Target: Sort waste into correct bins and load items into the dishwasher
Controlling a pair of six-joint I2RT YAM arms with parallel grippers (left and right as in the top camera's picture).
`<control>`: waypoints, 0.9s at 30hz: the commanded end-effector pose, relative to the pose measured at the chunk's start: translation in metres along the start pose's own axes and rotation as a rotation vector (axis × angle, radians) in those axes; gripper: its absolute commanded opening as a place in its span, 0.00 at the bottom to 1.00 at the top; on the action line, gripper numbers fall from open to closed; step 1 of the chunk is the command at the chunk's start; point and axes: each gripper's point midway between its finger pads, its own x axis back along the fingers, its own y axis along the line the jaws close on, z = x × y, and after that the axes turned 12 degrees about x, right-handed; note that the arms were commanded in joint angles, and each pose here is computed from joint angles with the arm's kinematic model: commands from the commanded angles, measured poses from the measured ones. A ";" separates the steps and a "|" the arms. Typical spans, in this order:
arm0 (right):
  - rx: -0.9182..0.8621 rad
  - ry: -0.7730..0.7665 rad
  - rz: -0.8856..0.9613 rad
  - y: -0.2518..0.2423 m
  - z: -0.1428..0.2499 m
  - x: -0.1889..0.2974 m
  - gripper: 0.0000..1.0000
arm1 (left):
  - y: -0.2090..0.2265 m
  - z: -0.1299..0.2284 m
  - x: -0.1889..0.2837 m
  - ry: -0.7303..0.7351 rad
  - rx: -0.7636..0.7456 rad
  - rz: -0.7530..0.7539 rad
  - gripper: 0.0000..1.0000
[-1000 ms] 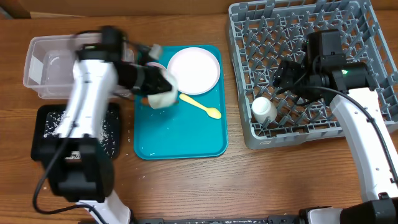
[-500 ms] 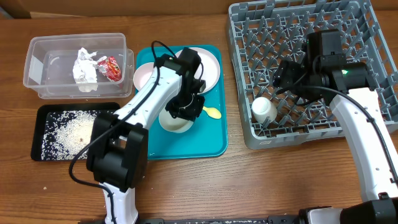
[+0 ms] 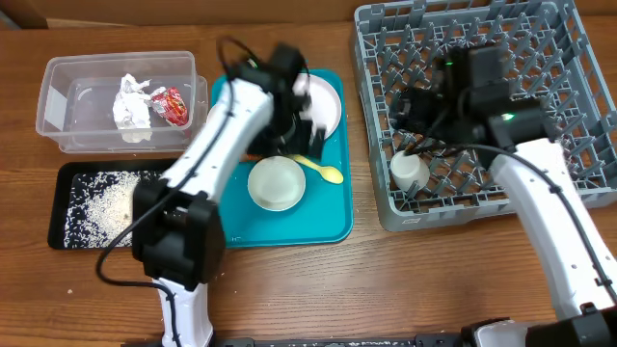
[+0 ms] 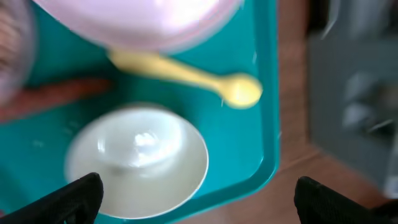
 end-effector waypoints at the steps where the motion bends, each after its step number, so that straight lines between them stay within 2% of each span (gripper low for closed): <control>1: 0.024 -0.024 -0.077 0.039 -0.006 -0.005 0.79 | 0.015 -0.038 0.059 -0.150 0.116 0.059 1.00; 6: 0.049 0.055 -0.123 0.078 0.016 -0.044 0.78 | 0.079 -0.077 0.127 -0.325 0.285 0.089 1.00; 11: 0.098 0.183 -0.130 0.105 0.056 -0.088 0.75 | 0.141 -0.087 0.151 -0.363 0.426 0.152 1.00; 13: 0.121 0.227 -0.129 0.113 0.072 -0.102 0.71 | 0.156 -0.086 0.153 -0.364 0.454 0.157 1.00; 16: 0.144 0.278 -0.126 0.122 0.092 -0.119 0.64 | 0.169 -0.085 0.156 -0.372 0.457 0.147 1.00; 20: 0.156 0.335 -0.113 0.125 0.113 -0.140 0.61 | 0.173 -0.085 0.156 -0.377 0.454 0.126 1.00; 23: 0.138 0.379 -0.090 0.120 0.127 -0.156 0.54 | 0.176 -0.085 0.155 -0.382 0.453 0.101 1.00; 27: 0.135 0.422 -0.070 0.114 0.141 -0.170 0.53 | 0.176 -0.085 0.155 -0.382 0.449 0.100 1.00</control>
